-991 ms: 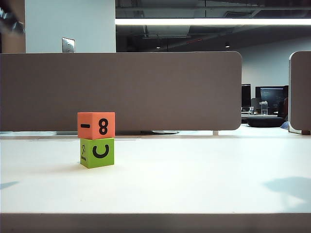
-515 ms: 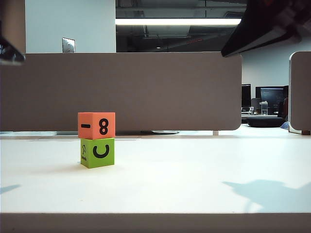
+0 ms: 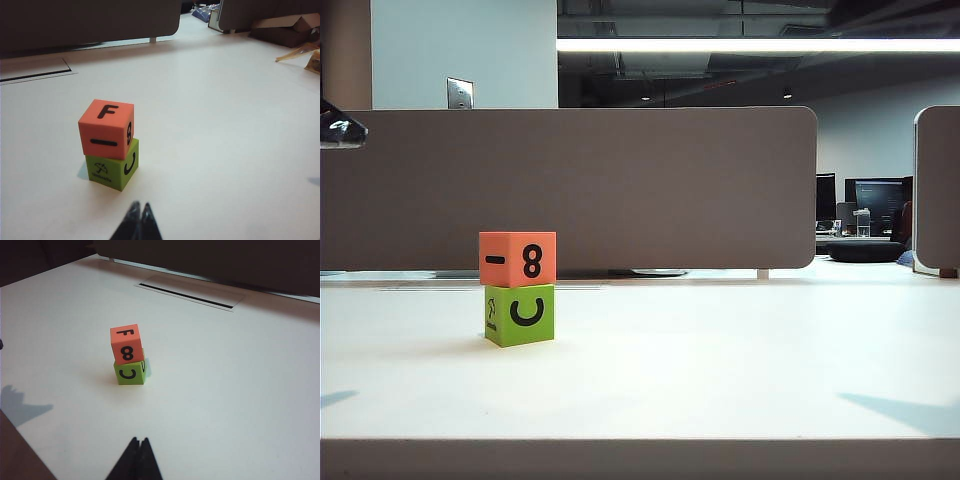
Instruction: Stack the letter block on the right onto the letter block on the left.
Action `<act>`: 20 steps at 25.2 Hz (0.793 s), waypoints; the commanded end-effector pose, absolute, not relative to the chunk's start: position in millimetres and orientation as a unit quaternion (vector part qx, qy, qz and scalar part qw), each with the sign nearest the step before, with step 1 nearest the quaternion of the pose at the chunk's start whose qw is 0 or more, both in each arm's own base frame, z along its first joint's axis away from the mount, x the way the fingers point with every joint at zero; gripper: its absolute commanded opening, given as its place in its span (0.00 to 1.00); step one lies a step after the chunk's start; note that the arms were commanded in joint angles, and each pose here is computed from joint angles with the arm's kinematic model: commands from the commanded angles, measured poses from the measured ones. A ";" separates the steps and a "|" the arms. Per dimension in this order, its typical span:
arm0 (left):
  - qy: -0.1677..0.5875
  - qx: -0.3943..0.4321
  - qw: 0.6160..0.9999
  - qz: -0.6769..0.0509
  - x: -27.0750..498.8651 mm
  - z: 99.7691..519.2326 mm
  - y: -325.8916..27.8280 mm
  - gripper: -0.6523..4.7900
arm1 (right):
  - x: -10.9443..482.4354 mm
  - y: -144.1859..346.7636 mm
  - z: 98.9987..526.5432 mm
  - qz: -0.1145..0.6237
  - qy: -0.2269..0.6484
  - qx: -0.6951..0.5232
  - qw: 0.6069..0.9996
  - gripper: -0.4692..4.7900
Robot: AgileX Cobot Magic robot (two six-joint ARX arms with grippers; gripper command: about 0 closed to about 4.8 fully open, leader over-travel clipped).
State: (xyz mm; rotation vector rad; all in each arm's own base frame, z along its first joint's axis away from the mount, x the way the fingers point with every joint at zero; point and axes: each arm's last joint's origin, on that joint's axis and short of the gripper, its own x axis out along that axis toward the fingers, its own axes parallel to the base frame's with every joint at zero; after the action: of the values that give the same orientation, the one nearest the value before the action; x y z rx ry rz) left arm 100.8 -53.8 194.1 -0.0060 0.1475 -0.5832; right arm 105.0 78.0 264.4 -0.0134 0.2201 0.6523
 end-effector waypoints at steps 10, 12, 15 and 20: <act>0.080 0.000 0.953 -0.292 97.1 172.1 -52.3 0.11 | 55.1 40.5 232.2 0.310 0.067 0.012 0.948 0.08; 0.072 -0.002 0.954 -0.292 94.8 168.0 -51.1 0.11 | 53.0 37.6 227.1 0.292 0.060 0.013 0.954 0.08; 0.051 -0.010 0.958 -0.282 90.0 163.5 -48.2 0.11 | 56.9 39.4 221.4 0.281 0.067 0.002 0.957 0.08; 0.029 -0.012 0.959 -0.282 85.7 160.3 -45.9 0.11 | 63.7 42.6 208.2 0.258 0.062 -0.001 0.964 0.08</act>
State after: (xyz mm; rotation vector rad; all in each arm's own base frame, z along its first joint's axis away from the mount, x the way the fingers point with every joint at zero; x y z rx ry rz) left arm 85.5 -45.9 159.8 -0.0256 0.0562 -0.5735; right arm 61.7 42.1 209.7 -0.0056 0.1452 0.5506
